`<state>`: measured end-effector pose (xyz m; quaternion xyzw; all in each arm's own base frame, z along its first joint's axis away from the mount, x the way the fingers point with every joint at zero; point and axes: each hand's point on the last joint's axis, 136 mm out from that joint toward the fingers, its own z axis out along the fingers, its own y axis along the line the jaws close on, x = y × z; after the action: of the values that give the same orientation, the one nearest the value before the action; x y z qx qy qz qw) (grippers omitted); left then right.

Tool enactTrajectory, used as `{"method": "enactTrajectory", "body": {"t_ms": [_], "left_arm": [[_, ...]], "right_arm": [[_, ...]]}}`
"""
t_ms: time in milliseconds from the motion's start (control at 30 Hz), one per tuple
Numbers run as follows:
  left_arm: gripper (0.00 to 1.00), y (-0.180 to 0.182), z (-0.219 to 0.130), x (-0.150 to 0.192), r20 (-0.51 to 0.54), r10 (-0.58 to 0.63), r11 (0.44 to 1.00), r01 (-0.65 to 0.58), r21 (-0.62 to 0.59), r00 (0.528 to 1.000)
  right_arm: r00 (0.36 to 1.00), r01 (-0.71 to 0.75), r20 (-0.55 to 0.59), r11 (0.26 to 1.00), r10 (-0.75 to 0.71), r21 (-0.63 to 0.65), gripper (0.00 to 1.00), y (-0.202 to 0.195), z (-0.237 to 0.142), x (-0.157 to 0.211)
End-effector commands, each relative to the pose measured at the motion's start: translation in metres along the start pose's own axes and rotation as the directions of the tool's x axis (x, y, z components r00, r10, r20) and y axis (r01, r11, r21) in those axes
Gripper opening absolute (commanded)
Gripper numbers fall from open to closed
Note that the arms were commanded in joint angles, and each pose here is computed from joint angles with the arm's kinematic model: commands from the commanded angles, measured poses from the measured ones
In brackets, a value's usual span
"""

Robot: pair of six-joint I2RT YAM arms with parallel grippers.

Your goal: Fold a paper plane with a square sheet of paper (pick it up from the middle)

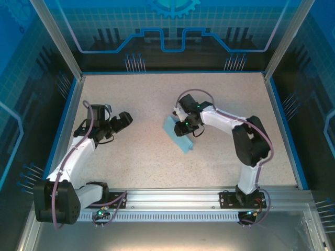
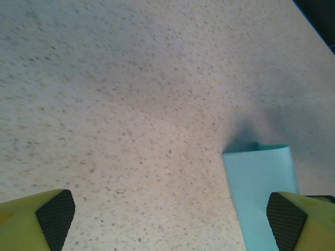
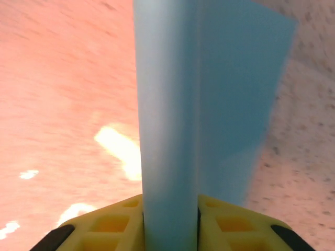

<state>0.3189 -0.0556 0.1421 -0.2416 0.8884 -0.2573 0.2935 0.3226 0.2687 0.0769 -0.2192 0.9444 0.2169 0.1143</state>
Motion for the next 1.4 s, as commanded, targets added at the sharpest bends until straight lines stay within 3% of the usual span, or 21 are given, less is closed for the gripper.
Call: {"method": "enactTrajectory", "body": {"t_ms": [0, 133, 300, 667, 1033, 1367], "left_arm": [[0.98, -0.024, 0.01, 0.018, -0.065, -0.041, 0.988, 0.051, 0.149, 0.997], [0.95, -0.054, 0.024, 0.042, -0.117, 0.003, 0.972, 0.024, 0.233, 0.993], [0.87, -0.092, 0.045, 0.074, -0.205, 0.048, 0.947, 0.021, 0.32, 0.978], [0.47, -0.135, 0.1, 0.117, -0.305, 0.1, 0.933, 0.017, 0.36, 0.947], [0.16, -0.128, 0.149, 0.143, -0.369, 0.088, 0.96, 0.02, 0.279, 0.925], [0.07, -0.104, 0.17, 0.157, -0.425, 0.08, 0.988, -0.016, 0.152, 0.902]], "right_arm": [[0.986, -0.08, 0.114, 0.95, 0.12, -0.302, 0.26, 0.04, -0.03, -0.025], [0.973, -0.153, 0.103, 0.909, 0.208, -0.388, 0.26, 0.043, -0.029, -0.026], [0.956, -0.251, 0.054, 0.899, 0.288, -0.358, 0.26, 0.024, -0.005, -0.016], [0.924, -0.363, -0.001, 0.879, 0.382, -0.309, 0.26, -0.012, 0.023, 0.011], [0.902, -0.423, -0.041, 0.864, 0.429, -0.274, 0.27, -0.028, 0.034, 0.029], [0.891, -0.45, -0.063, 0.855, 0.45, -0.258, 0.32, -0.031, 0.038, 0.036]]}}
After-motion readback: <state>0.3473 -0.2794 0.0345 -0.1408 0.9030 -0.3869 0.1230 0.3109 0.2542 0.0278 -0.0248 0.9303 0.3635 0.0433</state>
